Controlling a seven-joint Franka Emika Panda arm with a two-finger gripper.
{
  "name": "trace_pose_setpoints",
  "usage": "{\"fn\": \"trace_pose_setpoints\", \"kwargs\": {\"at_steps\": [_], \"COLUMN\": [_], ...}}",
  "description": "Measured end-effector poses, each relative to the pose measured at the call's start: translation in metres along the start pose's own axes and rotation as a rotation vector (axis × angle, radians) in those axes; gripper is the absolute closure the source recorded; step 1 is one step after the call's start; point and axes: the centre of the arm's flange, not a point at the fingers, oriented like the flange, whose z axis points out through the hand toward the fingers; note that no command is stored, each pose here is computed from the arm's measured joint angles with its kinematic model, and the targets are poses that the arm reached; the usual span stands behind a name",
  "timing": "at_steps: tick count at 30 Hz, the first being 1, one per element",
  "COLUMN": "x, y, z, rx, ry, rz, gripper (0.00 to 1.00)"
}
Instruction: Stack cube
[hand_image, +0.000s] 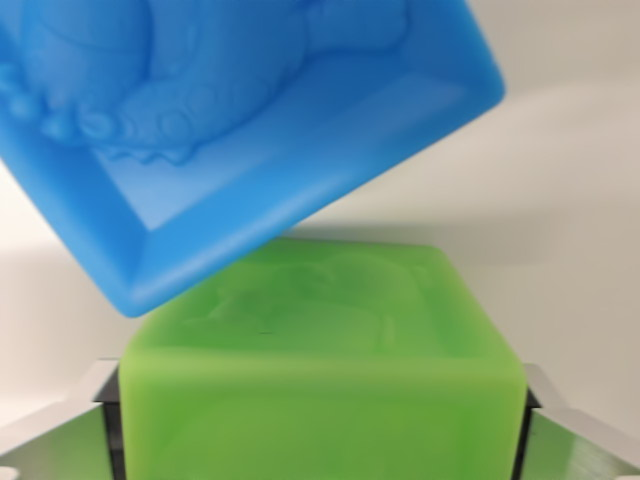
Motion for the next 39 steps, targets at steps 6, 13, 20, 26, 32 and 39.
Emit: {"fn": "trace_pose_setpoints", "kwargs": {"at_steps": [6, 13, 20, 26, 32, 39], "x": [0.0, 0.0, 0.0, 0.0, 0.0, 0.0], "y": [0.0, 0.0, 0.0, 0.0, -0.001, -0.001], "z": [0.0, 0.0, 0.0, -0.003, -0.013, -0.028], "rx": [0.0002, 0.0002, 0.0002, 0.0004, 0.0041, 0.0043], "ry": [0.0001, 0.0001, 0.0001, 0.0003, 0.0025, 0.0032], "rz": [0.0, -0.001, -0.001, -0.001, -0.001, -0.001], "gripper": [1.0, 1.0, 1.0, 1.0, 1.0, 1.0]}}
